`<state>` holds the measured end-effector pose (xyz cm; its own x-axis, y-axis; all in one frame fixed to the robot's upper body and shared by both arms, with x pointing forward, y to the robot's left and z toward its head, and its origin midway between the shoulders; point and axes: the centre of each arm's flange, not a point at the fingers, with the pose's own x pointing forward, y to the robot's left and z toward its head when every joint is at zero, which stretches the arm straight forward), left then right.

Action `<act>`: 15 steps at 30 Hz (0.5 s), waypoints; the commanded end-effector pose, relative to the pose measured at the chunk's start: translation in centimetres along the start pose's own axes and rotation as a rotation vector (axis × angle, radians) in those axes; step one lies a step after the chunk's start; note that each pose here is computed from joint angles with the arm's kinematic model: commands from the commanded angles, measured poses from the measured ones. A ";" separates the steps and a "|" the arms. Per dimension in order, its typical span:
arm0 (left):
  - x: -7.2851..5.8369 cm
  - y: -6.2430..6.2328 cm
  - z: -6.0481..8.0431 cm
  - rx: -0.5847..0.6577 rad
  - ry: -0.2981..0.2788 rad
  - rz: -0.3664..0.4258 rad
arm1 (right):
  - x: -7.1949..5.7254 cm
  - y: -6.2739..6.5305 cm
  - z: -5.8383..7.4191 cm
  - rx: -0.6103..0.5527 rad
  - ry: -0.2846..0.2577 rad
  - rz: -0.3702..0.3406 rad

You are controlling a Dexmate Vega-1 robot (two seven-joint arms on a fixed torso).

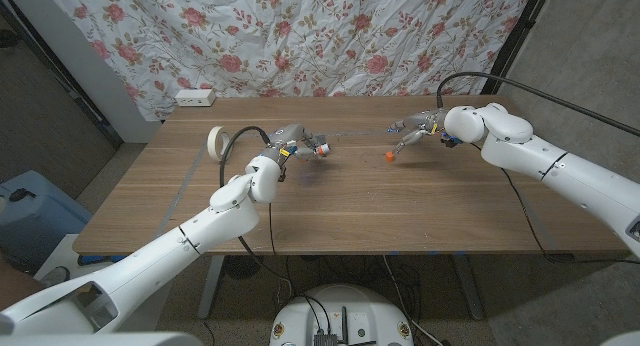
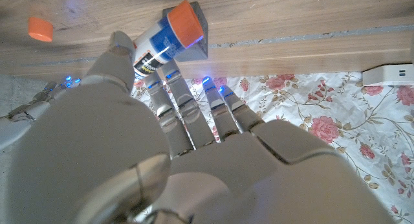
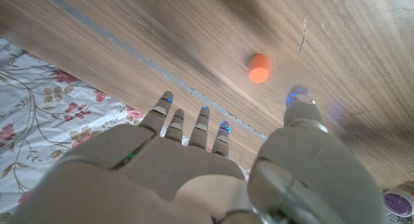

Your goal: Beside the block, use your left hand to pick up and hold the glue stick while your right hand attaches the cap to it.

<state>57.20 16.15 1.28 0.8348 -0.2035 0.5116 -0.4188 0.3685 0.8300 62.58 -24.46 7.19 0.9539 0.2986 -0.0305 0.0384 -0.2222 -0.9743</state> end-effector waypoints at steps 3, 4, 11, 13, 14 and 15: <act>0.4 -0.7 0.0 -0.056 0.015 0.007 | 1.0 0.8 0.4 -0.048 0.012 0.027; 0.4 -0.7 0.0 -0.058 0.016 0.007 | 1.1 0.9 0.5 -0.051 0.012 0.030; 0.7 -1.0 0.2 -0.073 0.016 0.013 | 1.4 1.2 1.1 -0.069 0.009 0.025; 0.7 -1.1 0.2 -0.078 0.021 0.013 | 1.6 1.4 1.3 -0.075 0.007 0.028; 0.7 -1.1 0.3 -0.078 0.016 0.011 | 1.6 1.4 1.4 -0.077 0.008 0.027; 0.7 -1.1 0.3 -0.076 0.016 0.011 | 1.6 1.5 1.4 -0.081 0.008 0.023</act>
<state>57.81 15.77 0.96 0.8358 -0.1862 0.5164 -0.4074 0.4202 0.8109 63.42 -23.69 6.12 0.9567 0.2861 -0.0540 0.0272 -0.2725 -0.9618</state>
